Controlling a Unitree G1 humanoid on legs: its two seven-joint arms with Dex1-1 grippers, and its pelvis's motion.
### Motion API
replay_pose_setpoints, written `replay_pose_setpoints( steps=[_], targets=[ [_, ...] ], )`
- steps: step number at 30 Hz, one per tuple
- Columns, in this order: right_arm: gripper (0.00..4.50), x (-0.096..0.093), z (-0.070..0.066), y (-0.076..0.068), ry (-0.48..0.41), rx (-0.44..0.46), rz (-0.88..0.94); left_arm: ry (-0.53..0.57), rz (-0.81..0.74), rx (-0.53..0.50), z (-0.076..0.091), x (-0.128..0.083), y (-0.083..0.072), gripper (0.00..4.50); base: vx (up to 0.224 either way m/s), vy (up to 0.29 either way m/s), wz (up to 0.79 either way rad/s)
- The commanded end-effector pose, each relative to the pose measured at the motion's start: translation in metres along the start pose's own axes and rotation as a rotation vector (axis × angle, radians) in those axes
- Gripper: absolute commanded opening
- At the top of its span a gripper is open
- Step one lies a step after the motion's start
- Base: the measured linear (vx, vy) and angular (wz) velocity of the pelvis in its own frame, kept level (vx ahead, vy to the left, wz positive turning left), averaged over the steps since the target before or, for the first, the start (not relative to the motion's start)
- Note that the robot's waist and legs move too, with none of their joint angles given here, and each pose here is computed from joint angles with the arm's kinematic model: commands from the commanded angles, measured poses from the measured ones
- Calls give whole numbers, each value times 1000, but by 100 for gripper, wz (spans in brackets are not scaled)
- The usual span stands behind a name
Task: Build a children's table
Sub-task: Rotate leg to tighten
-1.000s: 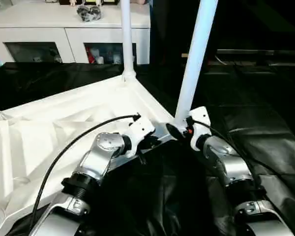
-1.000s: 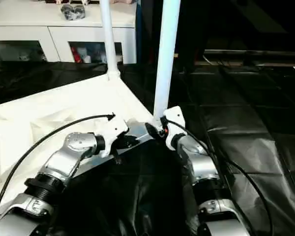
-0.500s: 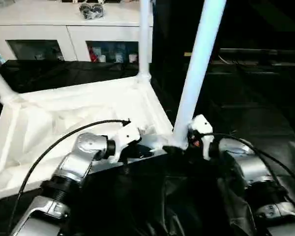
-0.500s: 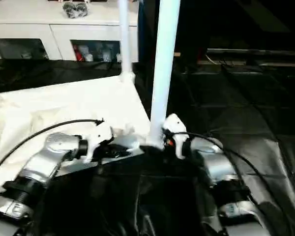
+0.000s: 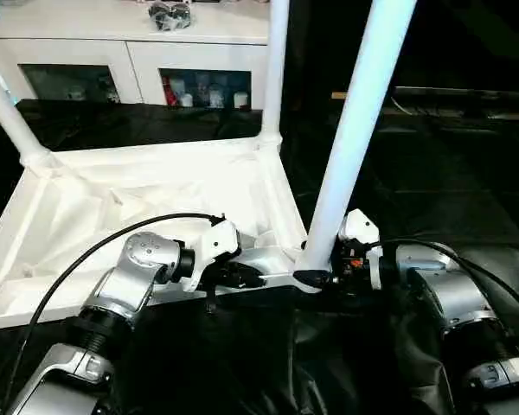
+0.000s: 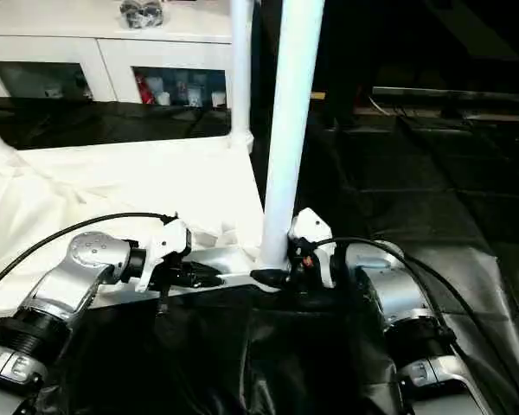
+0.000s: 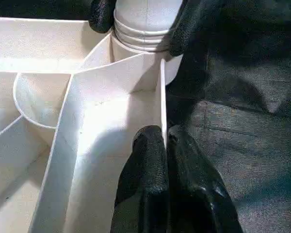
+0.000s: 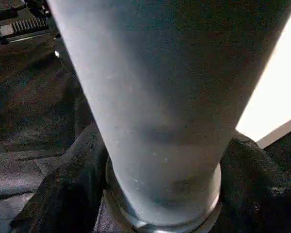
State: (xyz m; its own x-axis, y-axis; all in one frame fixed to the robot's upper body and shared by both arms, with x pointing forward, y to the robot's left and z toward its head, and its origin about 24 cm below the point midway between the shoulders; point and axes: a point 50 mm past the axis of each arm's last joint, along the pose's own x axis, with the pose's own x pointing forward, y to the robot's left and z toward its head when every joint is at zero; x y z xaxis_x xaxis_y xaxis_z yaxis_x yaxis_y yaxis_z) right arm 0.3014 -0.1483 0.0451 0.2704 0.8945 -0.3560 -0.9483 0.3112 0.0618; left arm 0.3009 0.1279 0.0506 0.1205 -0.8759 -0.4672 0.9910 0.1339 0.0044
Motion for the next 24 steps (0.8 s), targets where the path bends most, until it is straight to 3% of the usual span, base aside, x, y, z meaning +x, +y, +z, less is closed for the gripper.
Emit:
replay_pose_setpoints(
  steps=[1,3,6,11,14,17,22,24],
  targets=[
    [288,19,-7,20,16,18,156,-81,-23,32,17,11,-1,0,0,0,0],
    [277,20,-10,20,9,36,147,-82,-25,31,16,12,-2,0,0,0,0],
    [271,31,-10,10,-54,92,-36,-74,43,30,18,19,1,0,0,0,0],
    [268,46,-12,-11,-27,154,-383,-69,177,19,26,32,10,0,0,0,0],
    [267,60,-11,-14,-24,225,-516,-72,293,-2,34,42,17,0,0,0,0],
    [267,79,-4,-9,-43,251,-561,-97,379,-31,44,54,20,0,0,0,0],
    [267,94,8,-2,-88,207,-513,-118,350,-19,52,65,13,0,0,0,0],
    [323,93,10,-2,-106,202,-479,-118,321,-13,51,67,9,0,0,0,0]
  ],
)
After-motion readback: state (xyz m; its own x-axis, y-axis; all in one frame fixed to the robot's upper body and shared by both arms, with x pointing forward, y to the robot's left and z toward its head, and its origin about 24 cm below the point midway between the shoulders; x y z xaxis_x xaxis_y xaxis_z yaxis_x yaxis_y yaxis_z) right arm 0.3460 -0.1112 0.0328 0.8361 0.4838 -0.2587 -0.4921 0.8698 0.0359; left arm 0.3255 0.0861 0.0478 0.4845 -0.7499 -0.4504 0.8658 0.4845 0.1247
